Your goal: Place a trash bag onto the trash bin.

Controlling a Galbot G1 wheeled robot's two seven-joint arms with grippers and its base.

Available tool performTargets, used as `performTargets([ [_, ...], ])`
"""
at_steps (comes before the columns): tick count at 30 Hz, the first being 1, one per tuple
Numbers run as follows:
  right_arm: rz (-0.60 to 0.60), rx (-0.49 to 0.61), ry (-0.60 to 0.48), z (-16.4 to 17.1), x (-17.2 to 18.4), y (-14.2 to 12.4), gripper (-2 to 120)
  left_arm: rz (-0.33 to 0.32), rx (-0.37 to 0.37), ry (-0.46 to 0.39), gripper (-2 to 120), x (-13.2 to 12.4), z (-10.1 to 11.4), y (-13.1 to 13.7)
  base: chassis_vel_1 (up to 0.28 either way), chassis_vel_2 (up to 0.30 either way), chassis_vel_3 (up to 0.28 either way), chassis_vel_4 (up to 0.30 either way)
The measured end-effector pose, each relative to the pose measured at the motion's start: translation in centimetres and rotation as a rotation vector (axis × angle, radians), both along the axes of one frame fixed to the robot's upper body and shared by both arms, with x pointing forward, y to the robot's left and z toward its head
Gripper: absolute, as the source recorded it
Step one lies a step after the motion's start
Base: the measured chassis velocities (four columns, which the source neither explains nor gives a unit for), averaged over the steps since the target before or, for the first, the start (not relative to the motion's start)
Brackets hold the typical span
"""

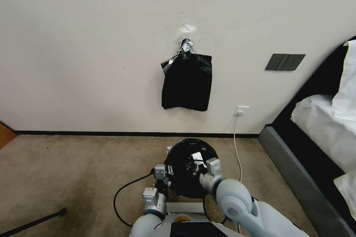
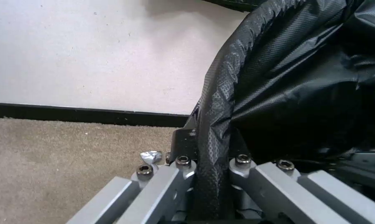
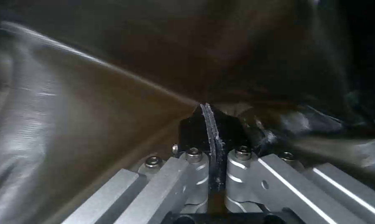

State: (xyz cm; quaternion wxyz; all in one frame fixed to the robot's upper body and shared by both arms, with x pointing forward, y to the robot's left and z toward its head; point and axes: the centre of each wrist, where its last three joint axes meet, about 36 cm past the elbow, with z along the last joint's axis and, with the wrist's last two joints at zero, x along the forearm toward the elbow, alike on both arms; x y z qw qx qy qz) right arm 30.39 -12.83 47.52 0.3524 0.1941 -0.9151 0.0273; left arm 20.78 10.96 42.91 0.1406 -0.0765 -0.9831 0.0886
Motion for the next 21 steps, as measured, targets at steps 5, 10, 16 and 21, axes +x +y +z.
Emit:
performTargets([
  [5, -0.012, -0.025, 0.011, -0.7, 0.6, 0.1, 0, 0.000, -0.005, 0.001, 1, 0.0, 0.1, 0.0, 0.000, 0.000, 0.000, 0.000],
  [10, -0.022, -0.053, 0.025, -1.7, 1.2, 0.5, 0, 0.000, -0.016, 0.004, 1, 0.0, 0.2, -0.2, 0.000, 0.000, 0.000, 0.000],
  [16, -0.017, -0.101, 0.027, -2.8, 1.2, 1.0, 0, -0.002, -0.039, 0.018, 1, -0.2, 0.7, -0.1, 0.000, 0.000, 0.000, 0.000],
  [21, -0.013, -0.113, 0.021, -3.2, 1.1, 1.2, 0, -0.004, -0.045, 0.022, 1, -0.2, 0.8, -0.1, 0.000, 0.000, 0.000, 0.000],
])
